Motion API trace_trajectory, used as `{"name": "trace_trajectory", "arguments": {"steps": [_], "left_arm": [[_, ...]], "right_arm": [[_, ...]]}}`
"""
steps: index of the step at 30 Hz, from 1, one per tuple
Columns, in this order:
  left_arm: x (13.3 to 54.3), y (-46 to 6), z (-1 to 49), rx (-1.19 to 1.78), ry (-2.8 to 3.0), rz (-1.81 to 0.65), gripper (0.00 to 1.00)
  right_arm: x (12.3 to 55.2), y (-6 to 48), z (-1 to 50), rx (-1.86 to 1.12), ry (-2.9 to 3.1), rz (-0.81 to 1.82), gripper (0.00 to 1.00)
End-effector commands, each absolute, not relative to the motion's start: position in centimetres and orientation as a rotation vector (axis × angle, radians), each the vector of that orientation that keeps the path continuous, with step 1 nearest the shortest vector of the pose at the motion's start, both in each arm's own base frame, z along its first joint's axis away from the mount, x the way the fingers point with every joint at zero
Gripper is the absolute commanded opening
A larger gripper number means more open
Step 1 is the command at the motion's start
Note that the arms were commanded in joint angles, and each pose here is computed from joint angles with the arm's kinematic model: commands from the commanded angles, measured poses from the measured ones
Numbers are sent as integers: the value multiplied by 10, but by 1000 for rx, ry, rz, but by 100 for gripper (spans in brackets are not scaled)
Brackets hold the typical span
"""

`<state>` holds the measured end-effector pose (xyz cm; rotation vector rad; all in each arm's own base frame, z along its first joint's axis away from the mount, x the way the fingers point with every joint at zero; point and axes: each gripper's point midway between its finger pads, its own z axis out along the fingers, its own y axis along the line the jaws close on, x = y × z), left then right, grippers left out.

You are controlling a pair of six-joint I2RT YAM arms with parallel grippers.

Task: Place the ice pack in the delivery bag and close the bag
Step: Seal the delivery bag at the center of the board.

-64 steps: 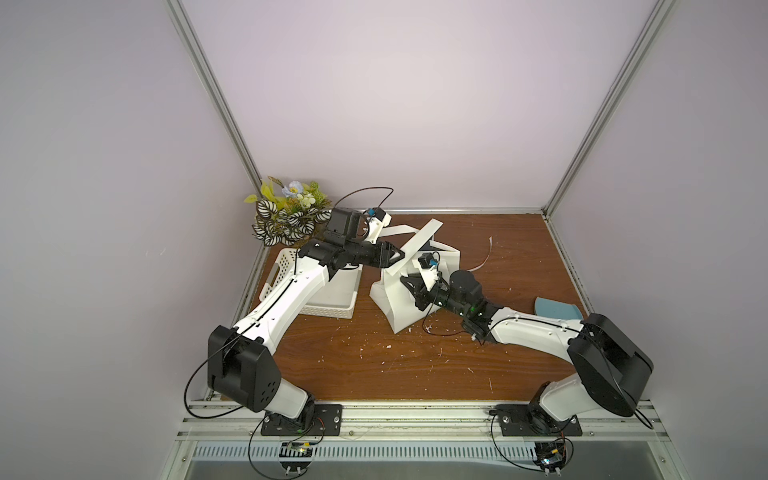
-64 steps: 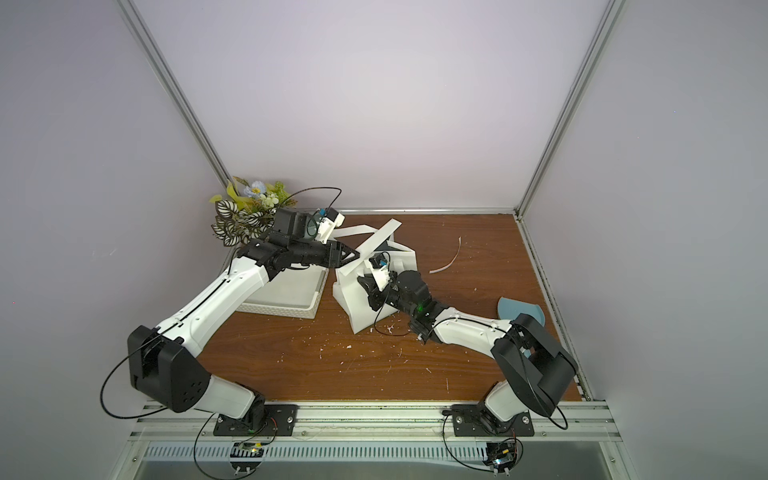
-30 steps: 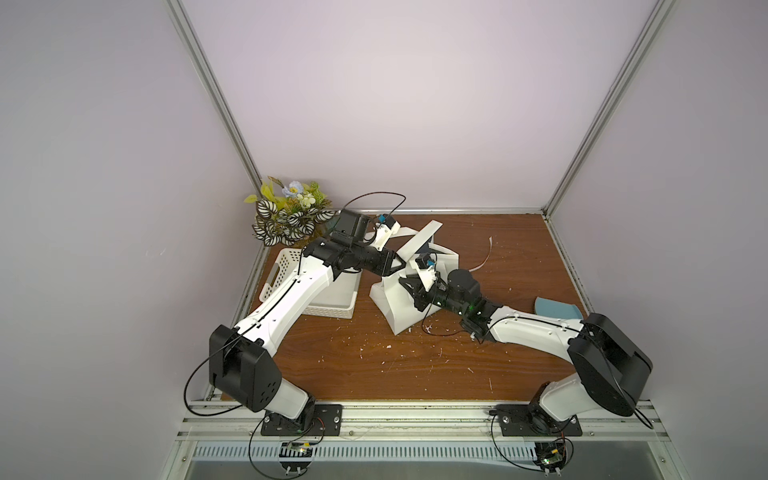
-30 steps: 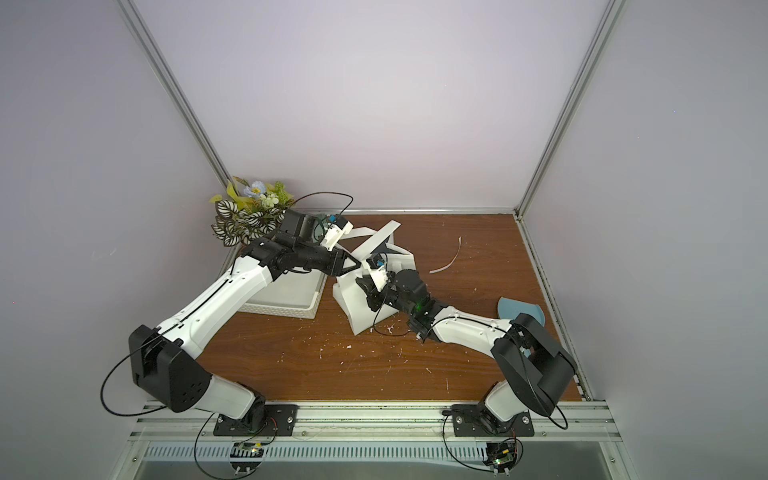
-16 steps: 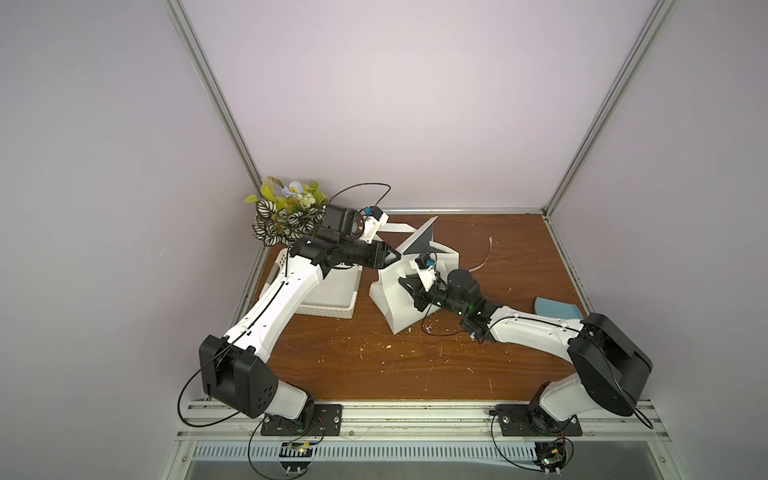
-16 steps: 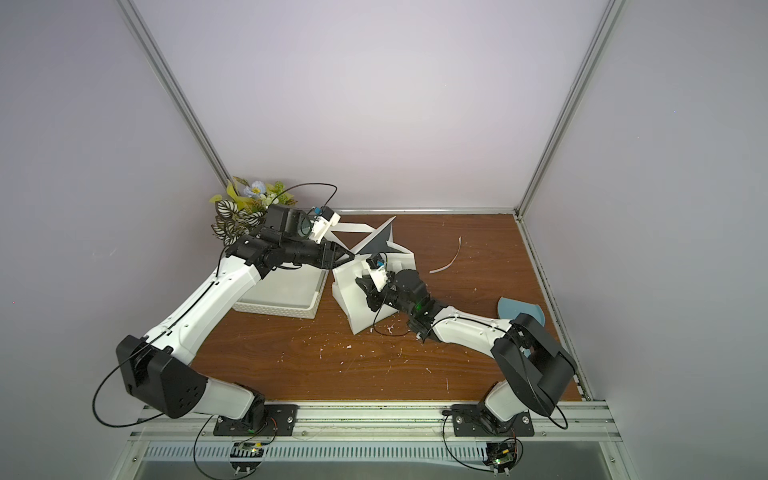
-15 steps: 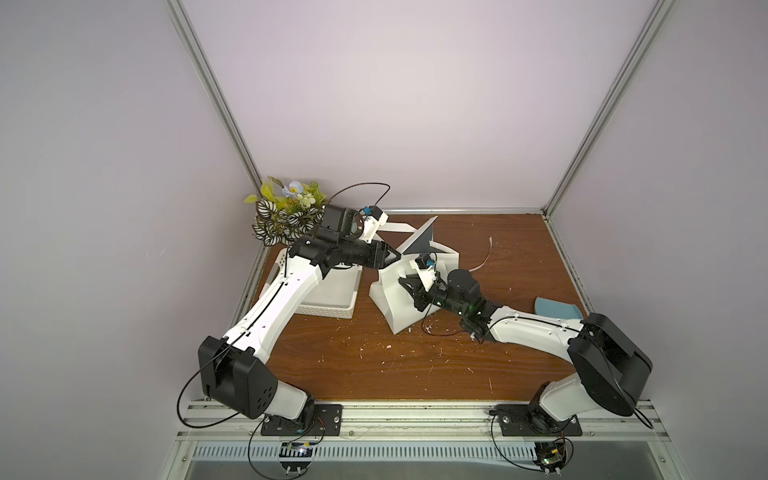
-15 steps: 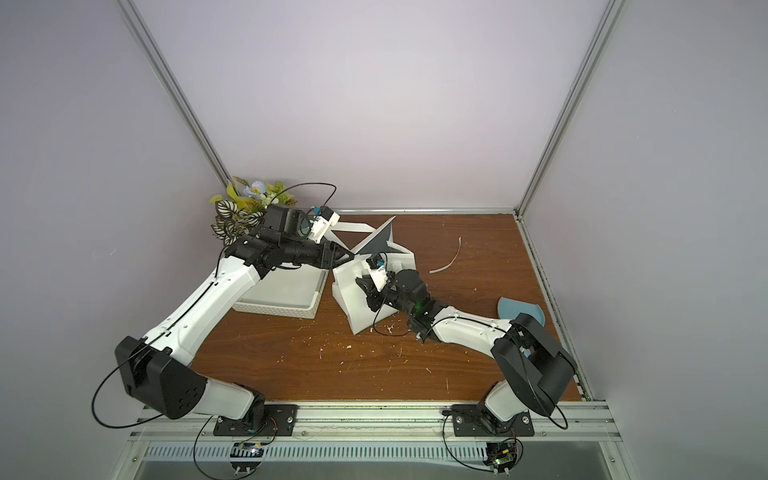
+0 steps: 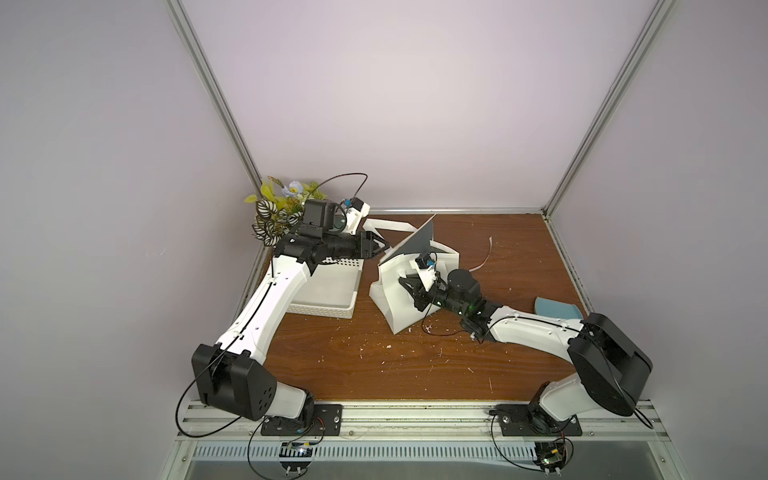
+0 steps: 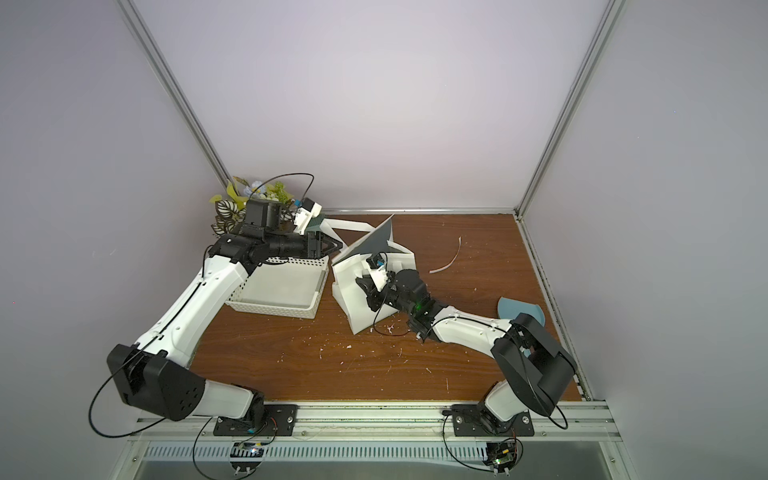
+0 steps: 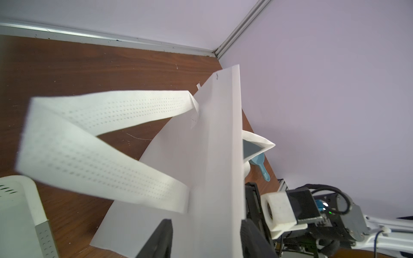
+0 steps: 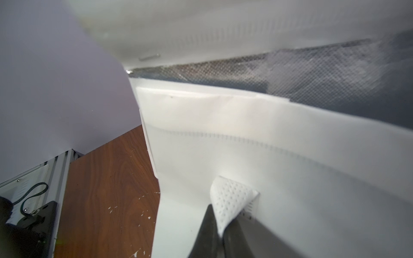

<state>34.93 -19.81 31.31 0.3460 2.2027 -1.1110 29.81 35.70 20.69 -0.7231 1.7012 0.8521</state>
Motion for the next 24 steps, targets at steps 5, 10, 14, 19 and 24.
{"name": "trace_trajectory", "arguments": {"steps": [5, 10, 14, 19, 24], "left_arm": [[351, -186, 323, 275, 2110, -1165, 50], [347, -191, 289, 283, 2207, -1141, 45], [339, -205, 276, 338, 2247, -1129, 42], [334, -220, 276, 386, 2252, -1162, 42], [329, -229, 274, 433, 2257, -1167, 39]], "right_arm": [[298, 362, 235, -721, 1621, 866, 11], [299, 362, 235, -722, 1621, 862, 11], [299, 363, 236, -720, 1620, 864, 11], [299, 363, 235, -724, 1621, 865, 11], [299, 363, 234, -723, 1622, 864, 11]]}}
